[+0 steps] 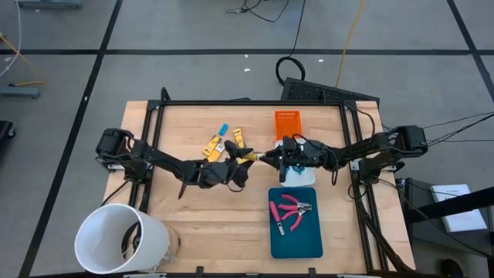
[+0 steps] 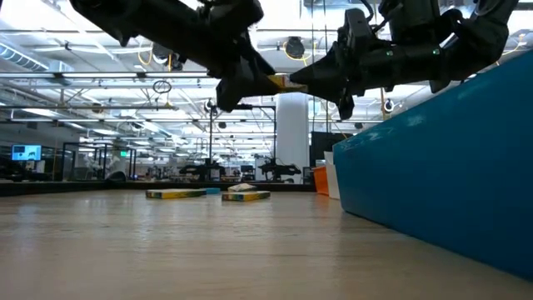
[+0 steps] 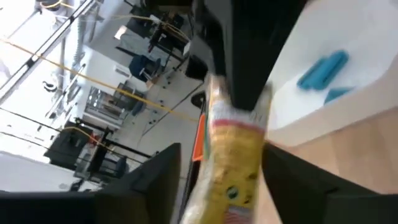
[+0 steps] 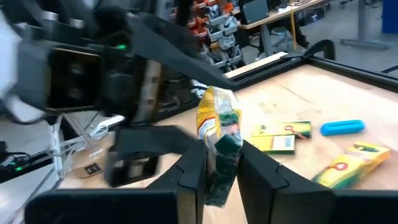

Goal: Pick & Place School Supplies
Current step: Put the yellow crayon box into the orange bin

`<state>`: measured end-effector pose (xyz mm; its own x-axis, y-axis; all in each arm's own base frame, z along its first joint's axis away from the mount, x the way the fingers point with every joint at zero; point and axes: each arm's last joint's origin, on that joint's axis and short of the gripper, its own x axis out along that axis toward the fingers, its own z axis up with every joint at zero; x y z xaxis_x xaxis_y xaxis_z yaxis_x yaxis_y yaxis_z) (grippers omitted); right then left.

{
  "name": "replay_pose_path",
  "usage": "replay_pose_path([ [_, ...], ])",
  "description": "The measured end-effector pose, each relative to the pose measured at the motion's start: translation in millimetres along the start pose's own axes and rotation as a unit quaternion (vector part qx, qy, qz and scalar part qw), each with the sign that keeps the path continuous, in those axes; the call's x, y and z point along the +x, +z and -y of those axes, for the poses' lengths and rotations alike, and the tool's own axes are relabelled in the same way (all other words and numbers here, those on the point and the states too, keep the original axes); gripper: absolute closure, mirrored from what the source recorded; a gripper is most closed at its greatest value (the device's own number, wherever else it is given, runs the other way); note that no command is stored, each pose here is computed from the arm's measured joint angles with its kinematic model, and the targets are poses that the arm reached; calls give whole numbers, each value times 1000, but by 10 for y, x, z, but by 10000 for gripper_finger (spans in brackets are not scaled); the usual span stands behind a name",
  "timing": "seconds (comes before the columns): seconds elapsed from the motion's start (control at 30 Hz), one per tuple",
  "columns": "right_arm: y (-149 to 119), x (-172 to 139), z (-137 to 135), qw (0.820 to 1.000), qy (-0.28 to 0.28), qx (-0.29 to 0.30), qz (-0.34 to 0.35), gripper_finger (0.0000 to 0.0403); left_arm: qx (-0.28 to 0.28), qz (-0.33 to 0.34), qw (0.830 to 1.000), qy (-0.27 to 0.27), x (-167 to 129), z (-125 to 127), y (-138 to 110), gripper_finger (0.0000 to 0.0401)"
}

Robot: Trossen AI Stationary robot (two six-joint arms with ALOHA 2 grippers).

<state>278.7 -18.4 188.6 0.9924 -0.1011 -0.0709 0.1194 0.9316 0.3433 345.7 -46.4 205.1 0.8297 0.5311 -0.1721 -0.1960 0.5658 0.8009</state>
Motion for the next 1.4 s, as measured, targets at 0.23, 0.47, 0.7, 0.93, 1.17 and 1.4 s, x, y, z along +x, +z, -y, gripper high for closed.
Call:
replay_pose_path([
  [0.23,39,-10,144,999,-33,-10,-1,369,-70,27,997,-3,-108,13,126,108],
  [0.47,157,-130,259,993,-105,-56,-20,374,-133,25,991,1,-151,-70,156,85],
  [0.7,276,-454,383,942,-285,-152,-87,377,-152,-18,988,-1,-57,-125,16,95],
  [0.93,222,-613,567,893,-391,-162,-151,374,-185,-36,982,4,41,-191,-85,94],
  [1.17,168,-564,737,881,-417,-155,-163,372,-199,-18,980,-23,64,-197,-91,93],
  [1.4,134,-536,847,873,-433,-147,-166,345,-199,-17,980,-24,66,-199,-92,97],
])
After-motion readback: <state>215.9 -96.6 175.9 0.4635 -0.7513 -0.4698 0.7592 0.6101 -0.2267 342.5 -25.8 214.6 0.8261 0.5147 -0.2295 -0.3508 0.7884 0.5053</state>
